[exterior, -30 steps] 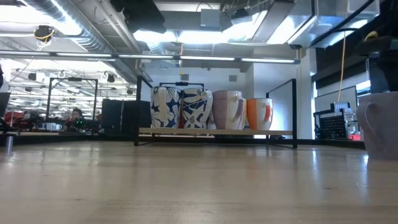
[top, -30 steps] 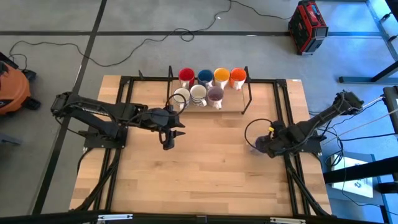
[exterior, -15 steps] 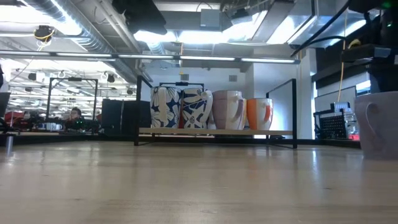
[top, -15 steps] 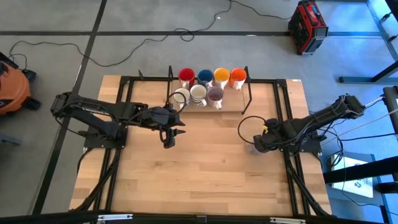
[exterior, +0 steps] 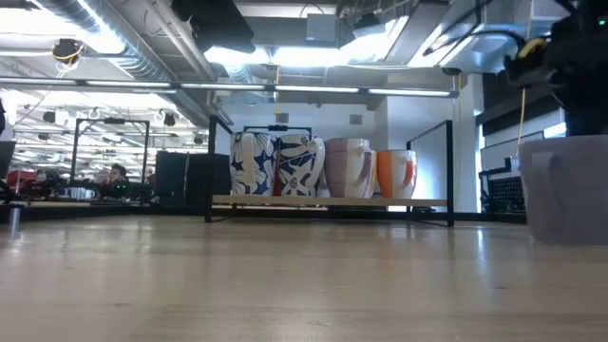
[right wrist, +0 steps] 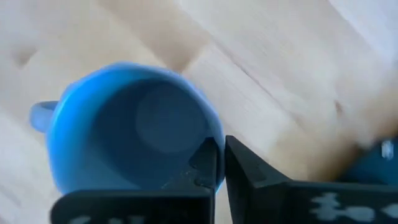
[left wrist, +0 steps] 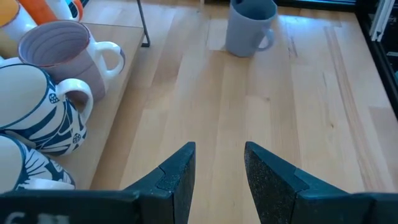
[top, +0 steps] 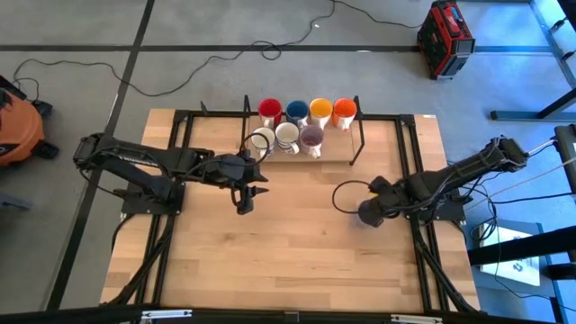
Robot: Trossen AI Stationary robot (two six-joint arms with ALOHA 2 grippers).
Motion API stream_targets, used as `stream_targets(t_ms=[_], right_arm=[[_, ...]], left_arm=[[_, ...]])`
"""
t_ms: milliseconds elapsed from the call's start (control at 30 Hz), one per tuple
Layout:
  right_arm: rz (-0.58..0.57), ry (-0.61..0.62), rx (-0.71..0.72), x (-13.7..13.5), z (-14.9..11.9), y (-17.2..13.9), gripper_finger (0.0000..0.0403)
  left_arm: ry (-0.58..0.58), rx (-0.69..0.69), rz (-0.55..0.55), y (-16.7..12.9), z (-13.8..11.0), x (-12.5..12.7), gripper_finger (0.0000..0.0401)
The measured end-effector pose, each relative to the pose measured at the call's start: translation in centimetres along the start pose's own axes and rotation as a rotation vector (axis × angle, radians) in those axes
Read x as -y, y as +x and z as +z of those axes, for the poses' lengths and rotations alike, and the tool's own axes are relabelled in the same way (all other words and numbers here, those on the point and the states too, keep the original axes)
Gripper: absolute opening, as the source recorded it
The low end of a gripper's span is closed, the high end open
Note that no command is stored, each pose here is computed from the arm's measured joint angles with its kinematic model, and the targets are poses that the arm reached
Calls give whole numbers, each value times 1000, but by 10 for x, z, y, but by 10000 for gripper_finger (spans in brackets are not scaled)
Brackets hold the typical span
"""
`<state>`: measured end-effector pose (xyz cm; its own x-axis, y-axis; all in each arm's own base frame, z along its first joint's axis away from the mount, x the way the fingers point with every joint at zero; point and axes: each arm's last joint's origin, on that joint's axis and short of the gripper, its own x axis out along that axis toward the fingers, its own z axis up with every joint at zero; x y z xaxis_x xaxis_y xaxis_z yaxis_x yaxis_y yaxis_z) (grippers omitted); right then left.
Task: Place coffee mugs
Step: Put the dark violet mug on the shelf aligned with the orange mug
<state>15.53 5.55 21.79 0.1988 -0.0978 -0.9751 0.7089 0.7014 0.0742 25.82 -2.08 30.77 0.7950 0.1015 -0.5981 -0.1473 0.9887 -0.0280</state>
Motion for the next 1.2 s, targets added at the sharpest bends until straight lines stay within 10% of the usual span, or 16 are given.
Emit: stream_targets(t_ms=[467,933,1200], right_arm=[[55,-377,126,1,34,-1,2],[25,-457,55,2,55,20,23],[63,-432,25,0,54,20,101]], left_arm=[[0,0,0,0,0,0,133],[-7,0,0,0,0,0,133],[-5,-3,-15,0,0,0,133]])
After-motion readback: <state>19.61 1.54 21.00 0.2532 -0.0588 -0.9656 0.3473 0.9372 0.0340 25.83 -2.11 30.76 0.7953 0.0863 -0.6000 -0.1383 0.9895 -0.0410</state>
